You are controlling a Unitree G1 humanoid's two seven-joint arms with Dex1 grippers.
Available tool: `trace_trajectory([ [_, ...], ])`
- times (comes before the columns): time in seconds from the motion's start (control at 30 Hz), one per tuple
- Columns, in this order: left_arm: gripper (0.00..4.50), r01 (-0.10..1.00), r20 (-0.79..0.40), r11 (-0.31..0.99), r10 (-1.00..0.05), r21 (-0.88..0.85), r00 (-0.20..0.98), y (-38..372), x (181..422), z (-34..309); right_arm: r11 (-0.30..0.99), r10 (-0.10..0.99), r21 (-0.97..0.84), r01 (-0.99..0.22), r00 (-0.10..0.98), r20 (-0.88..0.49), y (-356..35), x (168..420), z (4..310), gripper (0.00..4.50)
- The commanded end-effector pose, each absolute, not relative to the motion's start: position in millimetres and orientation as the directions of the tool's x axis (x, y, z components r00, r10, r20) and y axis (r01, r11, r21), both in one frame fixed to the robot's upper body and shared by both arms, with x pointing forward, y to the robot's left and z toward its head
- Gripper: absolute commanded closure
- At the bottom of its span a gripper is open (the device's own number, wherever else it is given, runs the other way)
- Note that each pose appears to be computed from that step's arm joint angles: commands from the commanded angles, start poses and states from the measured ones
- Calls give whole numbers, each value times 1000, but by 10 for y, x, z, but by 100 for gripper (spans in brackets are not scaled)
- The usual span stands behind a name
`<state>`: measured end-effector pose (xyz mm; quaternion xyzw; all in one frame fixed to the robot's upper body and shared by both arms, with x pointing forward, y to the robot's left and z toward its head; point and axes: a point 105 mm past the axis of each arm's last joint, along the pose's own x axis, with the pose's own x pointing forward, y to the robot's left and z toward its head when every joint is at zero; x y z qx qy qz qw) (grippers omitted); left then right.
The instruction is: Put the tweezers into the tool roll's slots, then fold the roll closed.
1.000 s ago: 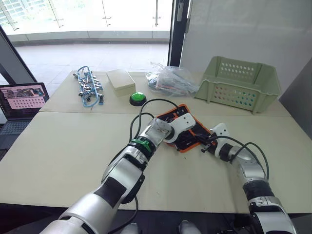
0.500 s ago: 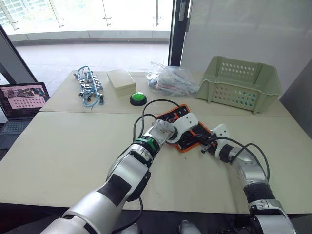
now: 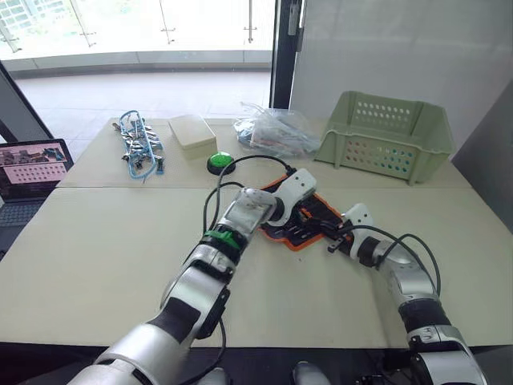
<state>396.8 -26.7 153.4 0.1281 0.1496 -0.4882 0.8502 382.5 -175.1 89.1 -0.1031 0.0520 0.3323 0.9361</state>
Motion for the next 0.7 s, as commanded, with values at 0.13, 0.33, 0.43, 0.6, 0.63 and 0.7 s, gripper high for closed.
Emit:
trace_trajectory([
  [0.13,44,773,-194,632,-753,52,629,256,3918,2150,762,588,-123,-635,759,-278,-1822,3764,583,450],
  [0.33,44,680,-89,720,-693,-139,716,811,3807,2165,753,599,-127,-646,753,-273,-1787,3796,620,450],
  [0.43,44,657,-36,737,-669,-158,742,1045,3705,2002,746,610,-129,-654,748,-263,-1760,3810,645,450],
  [0.6,44,624,-105,766,-641,-157,760,1232,3577,1615,736,620,-138,-662,742,-253,-1733,3828,681,450],
  [0.63,44,628,-105,763,-644,-153,758,1246,3541,1576,735,626,-145,-663,745,-232,-1721,3837,739,450],
  [0.7,44,641,-93,755,-654,-141,751,1257,3480,1555,731,637,-156,-665,746,-193,-1702,3844,849,450],
])
